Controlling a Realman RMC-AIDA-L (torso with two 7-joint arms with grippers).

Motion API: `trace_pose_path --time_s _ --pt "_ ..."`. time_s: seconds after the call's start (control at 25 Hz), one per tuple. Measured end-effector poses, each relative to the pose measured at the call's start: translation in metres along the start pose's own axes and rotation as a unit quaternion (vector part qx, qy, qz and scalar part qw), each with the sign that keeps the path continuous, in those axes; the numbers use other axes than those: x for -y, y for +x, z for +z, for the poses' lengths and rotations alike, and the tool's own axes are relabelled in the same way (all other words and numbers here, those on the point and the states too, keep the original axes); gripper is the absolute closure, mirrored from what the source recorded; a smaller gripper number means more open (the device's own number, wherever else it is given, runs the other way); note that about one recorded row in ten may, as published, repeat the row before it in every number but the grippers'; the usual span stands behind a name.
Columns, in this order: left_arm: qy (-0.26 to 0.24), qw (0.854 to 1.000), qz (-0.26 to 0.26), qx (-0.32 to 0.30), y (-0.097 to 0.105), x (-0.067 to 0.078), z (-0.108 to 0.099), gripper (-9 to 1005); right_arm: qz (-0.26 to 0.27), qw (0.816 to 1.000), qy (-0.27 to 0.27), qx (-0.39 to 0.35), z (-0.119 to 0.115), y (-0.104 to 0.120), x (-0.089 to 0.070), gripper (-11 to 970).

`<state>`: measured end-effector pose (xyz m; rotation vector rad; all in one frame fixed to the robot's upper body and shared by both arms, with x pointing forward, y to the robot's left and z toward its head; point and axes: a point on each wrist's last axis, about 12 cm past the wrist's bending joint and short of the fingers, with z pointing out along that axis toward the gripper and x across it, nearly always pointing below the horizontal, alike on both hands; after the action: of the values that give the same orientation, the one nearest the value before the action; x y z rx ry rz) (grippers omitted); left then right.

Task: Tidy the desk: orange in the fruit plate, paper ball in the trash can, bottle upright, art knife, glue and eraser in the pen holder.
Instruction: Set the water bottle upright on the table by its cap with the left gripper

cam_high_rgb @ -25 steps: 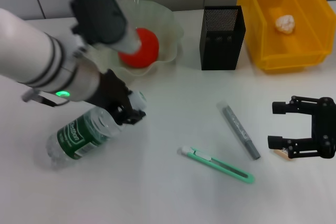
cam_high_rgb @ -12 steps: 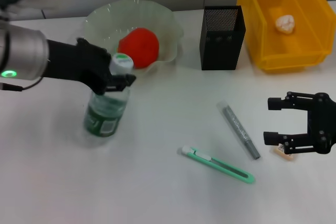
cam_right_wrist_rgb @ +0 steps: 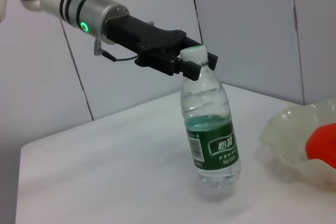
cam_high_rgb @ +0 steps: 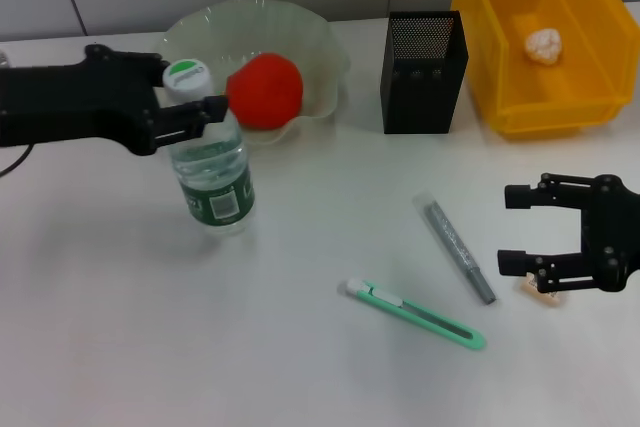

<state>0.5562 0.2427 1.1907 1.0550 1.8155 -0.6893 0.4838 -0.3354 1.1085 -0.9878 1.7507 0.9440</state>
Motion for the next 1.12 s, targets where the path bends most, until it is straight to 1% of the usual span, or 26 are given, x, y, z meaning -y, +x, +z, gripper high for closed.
trace_pose_path --time_s 0.08,0.12,0.16,0.32,0.44,0.56,0.6,0.64,0.72,0.96,1.12 --pt "0.0 1.0 -0.002 0.006 0.002 0.0 -0.001 547 0.0 1.0 -0.002 0.001 0.001 -0.001 0.0 120" --pt "0.002 0.999 -0.004 0.031 0.012 0.002 -0.007 547 0.001 1.0 -0.003 0.002 0.002 -0.001 0.001 120" --pt "0.0 0.999 -0.006 0.048 0.017 0.003 -0.01 547 0.001 1.0 -0.004 0.003 0.002 -0.001 0.001 120" --pt "-0.012 0.996 -0.019 0.09 0.035 0.002 -0.019 548 0.002 1.0 -0.008 0.005 0.004 -0.001 0.001 120" --pt "-0.019 0.992 -0.037 0.12 0.056 0.0 -0.023 548 0.004 1.0 -0.012 0.009 0.007 -0.001 0.001 120" --pt "-0.024 0.991 -0.042 0.127 0.069 0.0 -0.021 548 0.004 1.0 -0.016 0.012 0.009 -0.001 0.001 121" --pt "-0.024 0.991 -0.042 0.127 0.069 0.0 -0.021 548 0.004 1.0 -0.017 0.012 0.01 -0.001 0.001 121" --pt "-0.026 0.991 -0.045 0.127 0.079 0.001 -0.019 548 0.003 1.0 -0.018 0.013 0.01 -0.001 0.001 121" --pt "-0.025 0.99 -0.046 0.128 0.084 0.001 -0.016 548 0.002 1.0 -0.018 0.014 0.011 -0.001 0.001 121" --pt "-0.035 0.99 -0.047 0.125 0.094 0.001 -0.011 547 0.002 1.0 -0.019 0.015 0.013 -0.001 0.002 121" --pt "-0.035 0.991 -0.036 0.123 0.096 0.003 -0.012 547 0.0 1.0 -0.019 0.016 0.014 -0.001 0.002 121"
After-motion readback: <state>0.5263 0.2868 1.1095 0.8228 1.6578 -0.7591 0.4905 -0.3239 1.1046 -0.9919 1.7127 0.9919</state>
